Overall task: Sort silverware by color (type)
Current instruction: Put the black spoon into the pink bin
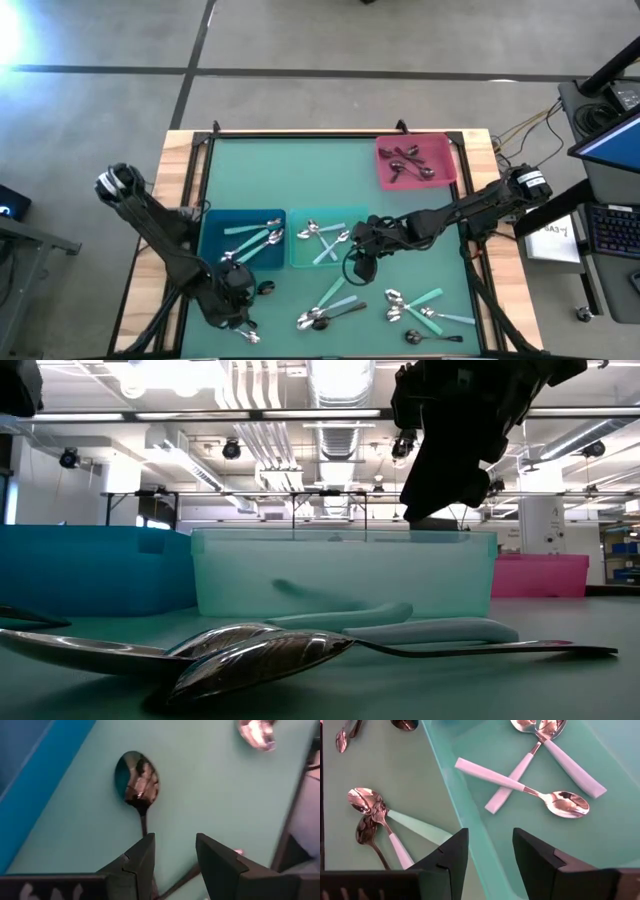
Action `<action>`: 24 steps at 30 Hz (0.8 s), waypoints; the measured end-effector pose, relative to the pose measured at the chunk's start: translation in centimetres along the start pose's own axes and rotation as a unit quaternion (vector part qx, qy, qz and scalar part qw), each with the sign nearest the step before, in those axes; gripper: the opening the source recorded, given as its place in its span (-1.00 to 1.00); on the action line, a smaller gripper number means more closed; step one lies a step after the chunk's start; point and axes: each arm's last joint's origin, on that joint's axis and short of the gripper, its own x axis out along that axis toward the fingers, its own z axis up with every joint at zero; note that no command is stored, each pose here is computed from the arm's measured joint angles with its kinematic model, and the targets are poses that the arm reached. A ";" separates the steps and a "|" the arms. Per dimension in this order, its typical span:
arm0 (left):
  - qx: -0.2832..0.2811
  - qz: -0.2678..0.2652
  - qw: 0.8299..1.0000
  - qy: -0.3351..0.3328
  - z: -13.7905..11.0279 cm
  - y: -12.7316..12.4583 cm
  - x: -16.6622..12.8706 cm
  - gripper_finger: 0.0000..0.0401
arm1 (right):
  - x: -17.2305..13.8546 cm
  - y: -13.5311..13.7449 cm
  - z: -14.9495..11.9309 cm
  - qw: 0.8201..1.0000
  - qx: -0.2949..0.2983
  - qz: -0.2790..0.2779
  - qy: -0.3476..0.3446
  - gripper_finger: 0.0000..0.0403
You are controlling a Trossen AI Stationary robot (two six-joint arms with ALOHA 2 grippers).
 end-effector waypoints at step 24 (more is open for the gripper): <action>0.024 0.200 0.978 0.045 -0.6 -1.4 5.8 -0.46 | -3.4 4.3 4.4 0.993 -0.082 0.065 -0.049 -0.30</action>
